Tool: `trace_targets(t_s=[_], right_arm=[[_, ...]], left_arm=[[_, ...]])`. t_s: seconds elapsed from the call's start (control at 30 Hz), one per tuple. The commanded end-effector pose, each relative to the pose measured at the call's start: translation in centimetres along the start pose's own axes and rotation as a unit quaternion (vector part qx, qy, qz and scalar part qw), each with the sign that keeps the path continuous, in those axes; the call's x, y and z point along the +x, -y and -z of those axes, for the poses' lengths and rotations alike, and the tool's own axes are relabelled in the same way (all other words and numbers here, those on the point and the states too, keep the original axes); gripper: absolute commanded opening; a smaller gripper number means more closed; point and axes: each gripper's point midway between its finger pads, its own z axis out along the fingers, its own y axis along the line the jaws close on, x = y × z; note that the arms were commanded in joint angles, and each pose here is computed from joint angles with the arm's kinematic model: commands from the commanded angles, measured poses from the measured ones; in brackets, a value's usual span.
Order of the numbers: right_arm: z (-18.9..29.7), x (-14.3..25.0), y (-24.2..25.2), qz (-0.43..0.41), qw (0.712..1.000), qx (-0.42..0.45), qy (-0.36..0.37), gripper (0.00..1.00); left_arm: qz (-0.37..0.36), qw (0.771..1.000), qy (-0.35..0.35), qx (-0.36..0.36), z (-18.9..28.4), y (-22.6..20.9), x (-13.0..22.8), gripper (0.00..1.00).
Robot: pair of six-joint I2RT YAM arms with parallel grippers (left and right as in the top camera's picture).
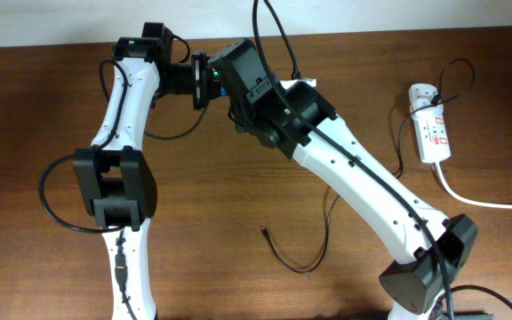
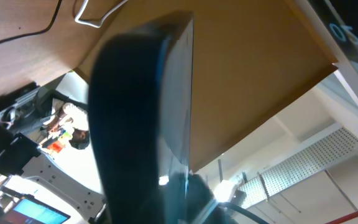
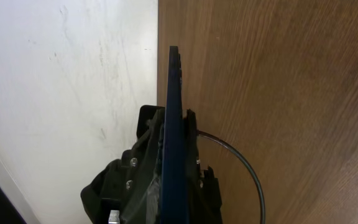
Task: Plug charger to phone and switch on socket
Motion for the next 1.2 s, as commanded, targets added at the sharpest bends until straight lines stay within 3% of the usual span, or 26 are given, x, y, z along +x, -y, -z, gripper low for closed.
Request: trace_targets(t_s=[0.0, 0.17, 0.2, 0.27, 0.3, 0.4, 0.47, 0.5, 0.53, 0.63, 0.7, 0.73, 0.77, 0.87, 0.9, 0.93, 0.97, 1.0, 1.07, 1.13, 1.17], right_arm=[[2.7, -0.3, -2.3, -0.012, 0.999, -0.036, -0.013, 0.06], [2.7, -0.3, -2.3, -0.012, 0.999, -0.036, -0.013, 0.07], [2.7, -0.3, -2.3, -0.012, 0.999, -0.036, -0.014, 0.1], [2.7, -0.3, -2.3, -0.011, 0.999, -0.036, -0.013, 0.29], [2.8, -0.3, -2.3, -0.005, 0.999, -0.036, -0.013, 0.44], [2.8, -0.2, -2.5, 0.029, 0.999, -0.04, -0.012, 0.7], [2.7, -0.3, -3.2, 0.081, 0.995, -0.052, -0.011, 0.79], [2.8, -1.0, -4.2, 0.159, 0.985, -0.067, -0.003, 0.96], [3.0, -1.9, -4.9, 0.221, 0.972, -0.075, 0.007, 0.99], [5.0, -3.0, -6.2, 0.396, 0.913, -0.095, -0.022, 0.99], [7.7, -3.4, -5.4, 0.515, 0.842, -0.112, -0.117, 0.99], [8.1, -3.9, -4.5, 0.535, 0.827, -0.104, -0.141, 0.99], [8.5, -5.2, -2.7, 0.552, 0.814, -0.075, -0.166, 0.99], [8.7, -10.5, 3.9, 0.52, 0.826, 0.086, -0.197, 0.99], [8.9, -11.5, 5.4, 0.512, 0.826, 0.125, -0.2, 0.99], [9.2, -12.8, 7.4, 0.527, 0.807, 0.172, -0.201, 0.99], [9.3, -13.0, 8.6, 0.558, 0.78, 0.189, -0.211, 0.98], [9.0, -13.4, 10.9, 0.61, 0.726, 0.224, -0.226, 0.99], [7.5, -13.0, 12.7, 0.62, 0.709, 0.241, -0.231, 0.99], [5.9, -12.2, 15.3, 0.611, 0.707, 0.262, -0.242, 0.99], [4.5, -11.3, 17.6, 0.621, 0.689, 0.27, -0.257, 0.99]], left_arm=[[-0.009, 1.0, -0.003, 0.007, 0.3, 0.7, 0.4, 0.24], [-0.009, 1.0, -0.003, 0.007, 0.3, 0.7, 0.4, 0.0], [-0.009, 1.0, -0.003, 0.007, 0.3, 0.7, 0.4, 0.0], [-0.009, 1.0, -0.003, 0.007, 0.3, 0.7, 0.4, 0.0], [-0.009, 1.0, -0.003, 0.007, 0.3, 0.7, 0.4, 0.0], [-0.009, 1.0, -0.003, 0.007, 0.3, 0.7, 0.4, 0.0], [-0.01, 1.0, -0.003, 0.007, 0.3, 0.7, 0.4, 0.0], [-0.021, 1.0, -0.003, 0.007, 0.3, 0.7, 0.4, 0.0], [-0.045, 0.999, -0.003, 0.007, 0.3, 0.8, 0.3, 0.0], [-0.159, 0.987, -0.001, 0.006, 0.3, 1.5, -0.2, 0.0], [-0.289, 0.957, 0.0, 0.006, 0.3, 2.2, -0.7, 0.0], [-0.323, 0.946, 0.003, 0.004, 0.3, 2.3, -0.8, 0.0], [-0.349, 0.937, 0.009, -0.003, 0.3, 2.3, -1.1, 0.0], [-0.424, 0.9, 0.069, -0.073, 0.6, 1.9, -3.1, 0.0], [-0.449, 0.885, 0.084, -0.093, 0.8, 2.0, -3.3, 0.0], [-0.48, 0.858, 0.115, -0.139, 1.4, 2.0, -3.8, 0.0], [-0.484, 0.842, 0.146, -0.187, 2.2, 1.5, -4.3, 0.0], [-0.467, 0.817, 0.2, -0.272, 4.1, 0.6, -4.7, 0.0], [-0.447, 0.783, 0.256, -0.349, 6.7, 0.1, -5.0, 0.0], [-0.419, 0.782, 0.265, -0.377, 7.8, -1.0, -4.8, 0.0], [-0.407, 0.787, 0.264, -0.381, 8.2, -1.5, -4.7, 0.0]])
